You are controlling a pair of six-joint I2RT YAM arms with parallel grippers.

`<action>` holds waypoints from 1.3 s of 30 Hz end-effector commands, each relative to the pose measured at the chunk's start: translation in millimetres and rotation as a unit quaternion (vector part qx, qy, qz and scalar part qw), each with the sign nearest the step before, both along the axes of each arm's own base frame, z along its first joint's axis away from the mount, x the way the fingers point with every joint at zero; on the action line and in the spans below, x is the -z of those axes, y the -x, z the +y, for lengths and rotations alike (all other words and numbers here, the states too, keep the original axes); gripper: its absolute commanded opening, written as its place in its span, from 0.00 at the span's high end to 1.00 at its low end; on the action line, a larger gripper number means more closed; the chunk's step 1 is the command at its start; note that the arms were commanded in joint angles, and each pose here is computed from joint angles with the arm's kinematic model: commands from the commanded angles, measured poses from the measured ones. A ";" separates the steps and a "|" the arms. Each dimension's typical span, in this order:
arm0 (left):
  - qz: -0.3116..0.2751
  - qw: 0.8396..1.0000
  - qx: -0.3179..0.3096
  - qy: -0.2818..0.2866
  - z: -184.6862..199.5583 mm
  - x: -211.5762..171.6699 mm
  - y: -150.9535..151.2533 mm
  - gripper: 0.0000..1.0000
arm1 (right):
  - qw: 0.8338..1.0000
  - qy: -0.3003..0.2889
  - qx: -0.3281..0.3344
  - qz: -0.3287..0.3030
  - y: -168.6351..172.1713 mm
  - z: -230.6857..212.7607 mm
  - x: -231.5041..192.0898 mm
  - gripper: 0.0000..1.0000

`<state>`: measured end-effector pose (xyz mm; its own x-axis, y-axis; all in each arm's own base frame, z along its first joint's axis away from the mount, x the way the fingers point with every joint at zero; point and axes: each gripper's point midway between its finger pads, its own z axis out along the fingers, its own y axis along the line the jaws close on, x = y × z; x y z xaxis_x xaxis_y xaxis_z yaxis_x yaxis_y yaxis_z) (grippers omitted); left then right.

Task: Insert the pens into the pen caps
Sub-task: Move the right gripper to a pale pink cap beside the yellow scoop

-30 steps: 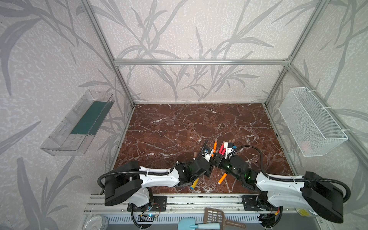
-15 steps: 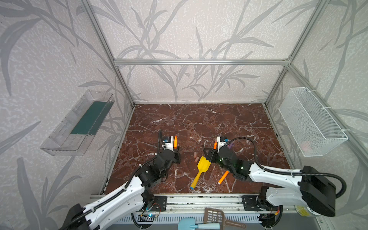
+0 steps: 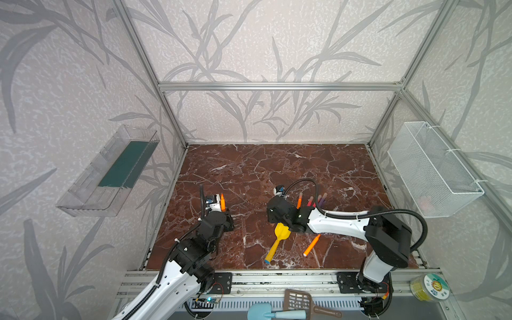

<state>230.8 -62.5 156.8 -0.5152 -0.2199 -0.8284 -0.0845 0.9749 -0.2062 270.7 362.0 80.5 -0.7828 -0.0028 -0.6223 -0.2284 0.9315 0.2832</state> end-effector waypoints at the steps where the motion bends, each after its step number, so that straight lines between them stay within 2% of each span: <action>1: 0.015 0.999 -0.035 -0.037 14.8 -4.0 -0.8 1.00 | 0.997 0.069 -0.016 0.011 2.1 -1.2 15.4 0.48; 3: 0.018 0.999 -0.026 -0.035 11.5 -3.1 -0.9 1.00 | 0.997 0.078 -0.024 0.020 1.6 4.1 21.3 0.49; 7: -0.004 0.999 0.033 -0.005 -6.8 -5.0 2.3 1.00 | 0.996 0.083 -0.026 0.024 0.2 8.1 25.8 0.49; 11: -0.012 1.000 0.013 -0.001 2.4 -5.6 6.7 1.00 | 0.995 0.094 -0.024 0.025 -1.8 8.2 28.6 0.49; 30: 0.004 1.000 0.002 -0.010 3.8 -0.1 4.1 1.00 | 0.990 0.138 0.017 0.028 -12.2 1.4 53.0 0.55; 39: 0.002 1.000 0.000 -0.010 4.8 -0.8 4.0 1.00 | 0.990 0.138 0.018 0.032 -11.8 2.4 60.0 0.63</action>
<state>228.5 -64.5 159.7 -0.5218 -0.1924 -0.8311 -0.0533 0.9797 -0.1933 280.5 365.5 21.0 -0.8272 -0.1427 -0.5434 -0.2008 0.9784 0.0488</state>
